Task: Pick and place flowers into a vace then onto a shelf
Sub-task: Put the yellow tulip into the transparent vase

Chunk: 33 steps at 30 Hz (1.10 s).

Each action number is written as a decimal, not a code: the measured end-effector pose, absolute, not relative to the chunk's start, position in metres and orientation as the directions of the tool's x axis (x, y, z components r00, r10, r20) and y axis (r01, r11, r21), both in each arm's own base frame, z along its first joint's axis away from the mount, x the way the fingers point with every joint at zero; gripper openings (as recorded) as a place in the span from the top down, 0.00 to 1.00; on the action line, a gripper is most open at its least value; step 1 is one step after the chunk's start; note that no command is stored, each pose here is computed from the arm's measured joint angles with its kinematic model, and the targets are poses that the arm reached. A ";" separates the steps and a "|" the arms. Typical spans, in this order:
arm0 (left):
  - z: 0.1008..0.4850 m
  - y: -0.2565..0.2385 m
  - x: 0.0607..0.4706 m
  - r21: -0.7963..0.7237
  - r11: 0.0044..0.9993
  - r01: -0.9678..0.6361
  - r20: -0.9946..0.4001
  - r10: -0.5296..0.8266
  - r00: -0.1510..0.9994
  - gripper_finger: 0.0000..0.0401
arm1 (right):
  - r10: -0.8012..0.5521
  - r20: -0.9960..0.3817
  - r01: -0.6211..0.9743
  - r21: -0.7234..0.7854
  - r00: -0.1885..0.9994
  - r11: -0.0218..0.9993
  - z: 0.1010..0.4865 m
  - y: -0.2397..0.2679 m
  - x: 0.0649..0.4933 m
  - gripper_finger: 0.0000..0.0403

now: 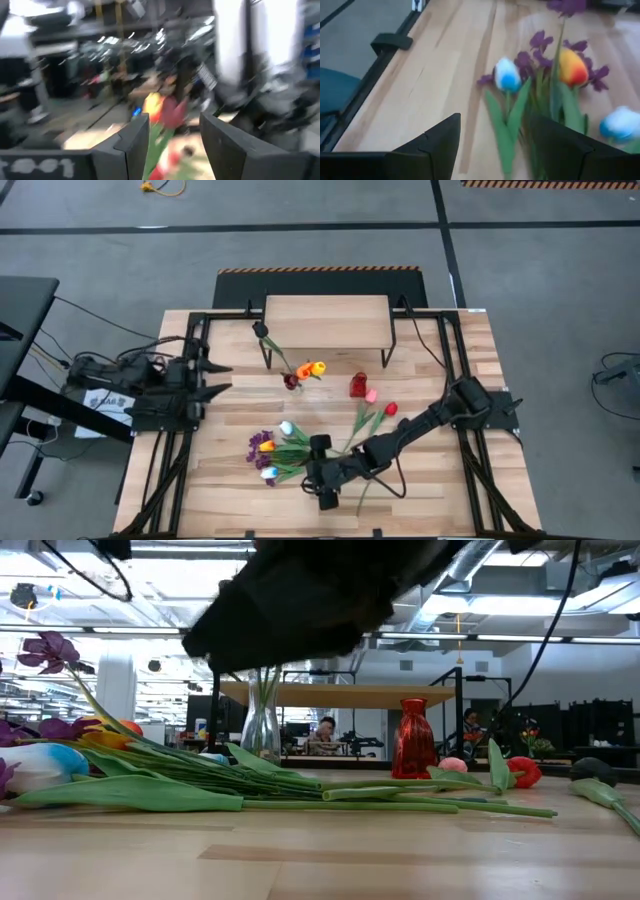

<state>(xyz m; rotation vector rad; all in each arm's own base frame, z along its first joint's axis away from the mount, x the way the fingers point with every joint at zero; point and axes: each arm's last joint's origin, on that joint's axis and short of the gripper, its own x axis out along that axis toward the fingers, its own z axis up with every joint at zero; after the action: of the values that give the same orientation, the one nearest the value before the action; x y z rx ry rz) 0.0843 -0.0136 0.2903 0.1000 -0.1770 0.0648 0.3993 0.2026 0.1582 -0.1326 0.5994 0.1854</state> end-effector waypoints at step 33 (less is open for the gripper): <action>0.252 -0.065 0.113 -0.089 0.968 0.235 -0.075 -0.242 0.967 0.59 | -0.004 -0.517 -0.044 -0.082 0.856 0.996 0.167 0.154 0.422 0.51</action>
<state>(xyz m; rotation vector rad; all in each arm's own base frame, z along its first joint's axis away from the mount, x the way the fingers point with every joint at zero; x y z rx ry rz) 0.1134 -0.0651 0.2520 -0.0799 0.0859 -0.2413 0.4218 0.1541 0.1672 -0.0919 0.5427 0.0210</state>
